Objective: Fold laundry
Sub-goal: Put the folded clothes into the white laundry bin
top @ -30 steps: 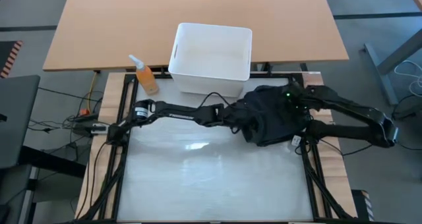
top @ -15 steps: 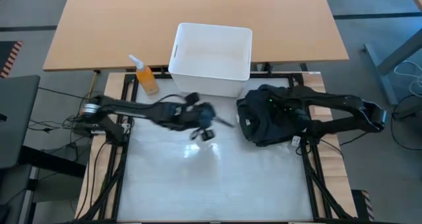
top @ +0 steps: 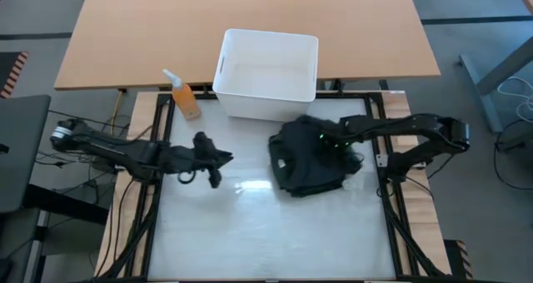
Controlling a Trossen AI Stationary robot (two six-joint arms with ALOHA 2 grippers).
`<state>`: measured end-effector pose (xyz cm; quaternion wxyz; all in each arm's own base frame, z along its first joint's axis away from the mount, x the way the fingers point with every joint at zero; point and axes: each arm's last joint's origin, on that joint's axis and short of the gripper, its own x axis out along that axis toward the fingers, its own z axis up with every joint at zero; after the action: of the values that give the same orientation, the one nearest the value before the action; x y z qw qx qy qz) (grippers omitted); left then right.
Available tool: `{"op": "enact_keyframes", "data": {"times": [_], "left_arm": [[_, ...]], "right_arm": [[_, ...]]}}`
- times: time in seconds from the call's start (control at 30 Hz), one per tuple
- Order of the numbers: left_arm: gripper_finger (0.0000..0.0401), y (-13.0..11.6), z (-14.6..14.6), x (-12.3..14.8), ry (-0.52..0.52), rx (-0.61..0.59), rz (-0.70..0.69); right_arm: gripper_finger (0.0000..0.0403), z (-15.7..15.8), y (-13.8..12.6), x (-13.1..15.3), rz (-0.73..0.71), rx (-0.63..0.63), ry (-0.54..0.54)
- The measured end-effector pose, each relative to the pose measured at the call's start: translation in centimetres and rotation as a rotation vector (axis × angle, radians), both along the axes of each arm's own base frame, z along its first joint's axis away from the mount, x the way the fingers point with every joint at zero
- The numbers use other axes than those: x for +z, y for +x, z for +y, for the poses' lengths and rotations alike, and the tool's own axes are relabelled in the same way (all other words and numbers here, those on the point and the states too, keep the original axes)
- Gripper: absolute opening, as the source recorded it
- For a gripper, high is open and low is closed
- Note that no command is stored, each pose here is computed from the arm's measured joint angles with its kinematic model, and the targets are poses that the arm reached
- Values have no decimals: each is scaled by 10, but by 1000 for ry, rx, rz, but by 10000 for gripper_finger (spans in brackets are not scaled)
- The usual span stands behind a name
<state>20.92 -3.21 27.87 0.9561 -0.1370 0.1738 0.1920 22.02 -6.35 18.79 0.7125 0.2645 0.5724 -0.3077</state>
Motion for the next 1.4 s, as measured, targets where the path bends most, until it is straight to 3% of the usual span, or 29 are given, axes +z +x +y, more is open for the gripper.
{"op": "enact_keyframes", "data": {"times": [0.2, 0.43, 0.67, 0.87, 1.07, 1.23, 1.4], "left_arm": [[47, -25, -8, 7, -2, -32, -74], [47, -35, -22, 9, -19, -87, -100], [47, -42, -30, 9, -78, -110, -106], [57, -57, -28, 22, -130, -141, -192], [99, -70, -27, 29, -227, -153, -249], [131, -71, -32, 25, -317, -157, -221], [150, -66, -45, 9, -467, -119, -136]], "right_arm": [[37, 43, 53, 13, -116, 64, 29], [37, 95, 121, 16, -182, 171, 14], [49, 120, 152, 55, -189, 299, -30], [89, 122, 144, 103, -201, 346, -52], [150, 115, 120, 128, -161, 333, -116], [210, 106, 104, 135, -83, 322, -193], [252, 104, 77, 160, -130, 322, -227]]}}
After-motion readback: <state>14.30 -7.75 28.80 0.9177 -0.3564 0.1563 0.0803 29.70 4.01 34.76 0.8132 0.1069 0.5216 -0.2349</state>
